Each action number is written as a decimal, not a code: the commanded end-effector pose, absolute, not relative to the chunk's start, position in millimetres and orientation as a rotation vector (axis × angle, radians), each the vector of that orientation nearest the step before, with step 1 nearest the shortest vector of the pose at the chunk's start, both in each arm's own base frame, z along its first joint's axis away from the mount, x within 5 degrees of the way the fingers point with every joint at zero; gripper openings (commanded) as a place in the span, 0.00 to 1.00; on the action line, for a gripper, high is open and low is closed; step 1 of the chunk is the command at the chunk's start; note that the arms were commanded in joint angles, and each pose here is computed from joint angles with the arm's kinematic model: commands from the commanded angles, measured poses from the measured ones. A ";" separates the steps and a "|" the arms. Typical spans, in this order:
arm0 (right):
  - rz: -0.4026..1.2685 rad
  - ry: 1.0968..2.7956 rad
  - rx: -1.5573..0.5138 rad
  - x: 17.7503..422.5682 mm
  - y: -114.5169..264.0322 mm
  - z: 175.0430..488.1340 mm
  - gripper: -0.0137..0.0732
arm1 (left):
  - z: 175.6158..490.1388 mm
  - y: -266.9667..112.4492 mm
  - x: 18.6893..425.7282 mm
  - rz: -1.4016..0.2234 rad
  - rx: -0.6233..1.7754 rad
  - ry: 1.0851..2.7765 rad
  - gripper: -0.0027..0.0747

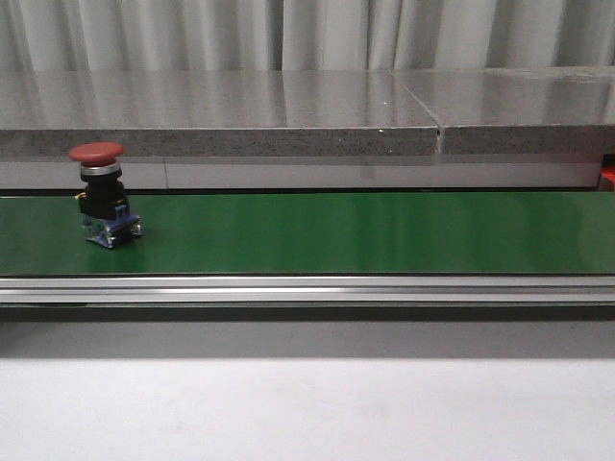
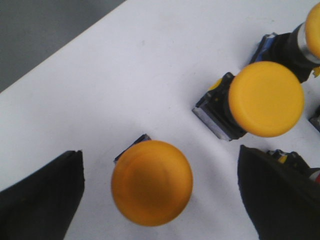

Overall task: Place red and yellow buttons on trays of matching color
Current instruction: 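Grasp a yellow push-button from the table with the left gripper, then set the yellow button on the belt and open the left gripper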

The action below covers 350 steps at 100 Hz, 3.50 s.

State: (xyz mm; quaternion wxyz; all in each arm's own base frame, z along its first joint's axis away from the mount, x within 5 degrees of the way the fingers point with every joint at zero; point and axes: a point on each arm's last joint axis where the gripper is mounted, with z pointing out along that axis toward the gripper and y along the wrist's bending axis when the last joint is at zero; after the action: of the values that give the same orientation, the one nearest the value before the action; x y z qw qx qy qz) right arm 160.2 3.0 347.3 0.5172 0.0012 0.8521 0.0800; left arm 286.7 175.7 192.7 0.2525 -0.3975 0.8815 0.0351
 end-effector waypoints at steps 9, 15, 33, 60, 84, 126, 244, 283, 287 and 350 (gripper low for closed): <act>0.176 1.958 0.013 160.6 1.9 361.3 0.08 | 206.2 181.0 299.3 0.096 -1.058 2.313 0.82; 0.176 1.958 0.013 160.6 1.9 361.3 0.08 | 202.5 181.8 300.6 0.095 -1.062 2.323 0.82; 0.176 1.958 0.013 160.6 1.9 361.3 0.08 | 195.7 182.8 302.3 0.092 -1.070 2.339 0.77; 0.176 1.958 0.013 160.6 1.9 361.3 0.08 | 202.7 183.4 303.3 0.094 -1.064 2.326 0.23; 0.176 1.958 0.013 160.6 1.9 361.3 0.08 | 237.1 178.0 293.9 0.109 -1.024 2.250 0.01; 0.176 1.958 0.013 160.6 1.9 361.3 0.08 | 329.7 114.8 264.3 0.094 -0.730 2.126 0.01; 0.176 1.958 0.013 160.6 1.9 361.3 0.08 | 275.6 13.8 328.5 -0.077 -0.299 2.452 0.78; 0.176 1.958 0.013 160.6 1.9 361.3 0.08 | 316.5 -0.8 333.8 -0.091 -0.185 2.394 0.84; 0.176 1.958 0.013 160.6 1.9 361.3 0.08 | 324.0 -3.5 332.2 -0.097 -0.173 2.370 0.84; 0.176 1.958 0.013 160.6 1.9 361.3 0.08 | 378.3 -40.9 226.1 -0.207 0.037 2.019 0.84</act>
State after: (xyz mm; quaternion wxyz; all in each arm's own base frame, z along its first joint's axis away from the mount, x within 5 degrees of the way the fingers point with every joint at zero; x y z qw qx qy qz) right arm 160.2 3.0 346.9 0.5166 0.0013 0.8524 0.0801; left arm 245.7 -38.3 360.4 0.4642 0.0066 0.8830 -0.0689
